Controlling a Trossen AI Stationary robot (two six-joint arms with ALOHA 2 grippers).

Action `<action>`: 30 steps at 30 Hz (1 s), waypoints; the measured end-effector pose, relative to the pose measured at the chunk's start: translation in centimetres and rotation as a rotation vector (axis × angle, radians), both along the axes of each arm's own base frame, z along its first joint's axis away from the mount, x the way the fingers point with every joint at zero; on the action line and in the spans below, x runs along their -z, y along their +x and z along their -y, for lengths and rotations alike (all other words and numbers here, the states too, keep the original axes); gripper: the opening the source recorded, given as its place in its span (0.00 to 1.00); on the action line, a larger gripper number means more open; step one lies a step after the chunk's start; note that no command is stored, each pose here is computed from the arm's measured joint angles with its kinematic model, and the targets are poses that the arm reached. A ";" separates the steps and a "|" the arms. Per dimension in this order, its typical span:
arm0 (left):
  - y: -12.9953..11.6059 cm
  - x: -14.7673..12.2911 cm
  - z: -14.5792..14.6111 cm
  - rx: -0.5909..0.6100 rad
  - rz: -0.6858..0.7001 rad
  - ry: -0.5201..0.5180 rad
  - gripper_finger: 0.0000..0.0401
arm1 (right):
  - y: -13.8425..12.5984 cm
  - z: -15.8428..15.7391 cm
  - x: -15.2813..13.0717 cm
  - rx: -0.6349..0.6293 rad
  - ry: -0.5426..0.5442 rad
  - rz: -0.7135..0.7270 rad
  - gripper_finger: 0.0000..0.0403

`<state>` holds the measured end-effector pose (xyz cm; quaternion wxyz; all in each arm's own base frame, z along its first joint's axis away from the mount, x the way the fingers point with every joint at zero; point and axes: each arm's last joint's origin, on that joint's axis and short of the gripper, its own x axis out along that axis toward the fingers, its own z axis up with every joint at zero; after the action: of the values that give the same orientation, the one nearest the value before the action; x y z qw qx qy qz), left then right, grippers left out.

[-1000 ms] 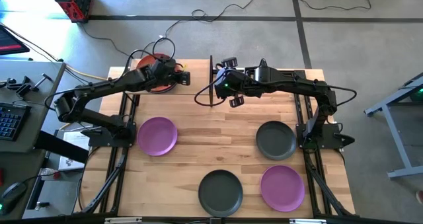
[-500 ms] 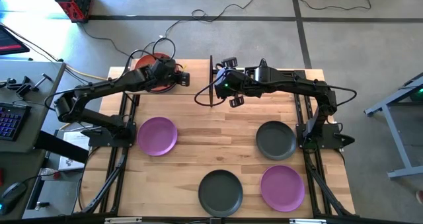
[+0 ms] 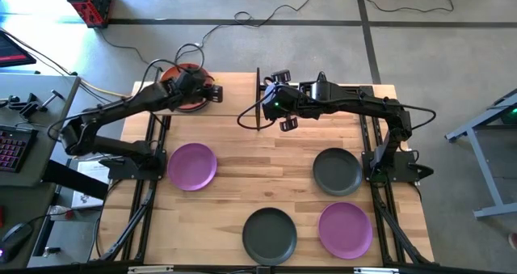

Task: Place and stack plates onto a shelf
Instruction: Stack the orange plate on top of the black plate on the shelf

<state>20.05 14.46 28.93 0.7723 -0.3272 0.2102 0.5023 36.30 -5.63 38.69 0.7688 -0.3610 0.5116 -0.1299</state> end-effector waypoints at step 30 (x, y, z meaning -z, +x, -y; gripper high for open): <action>-6.3 -0.6 0.8 -0.229 -0.199 -0.095 0.03 | 0.0 0.0 0.0 -0.002 -0.001 -0.002 0.35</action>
<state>13.75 13.69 29.53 0.6692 -0.3337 0.2706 0.6063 36.30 -5.63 38.69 0.7682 -0.3622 0.5119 -0.1290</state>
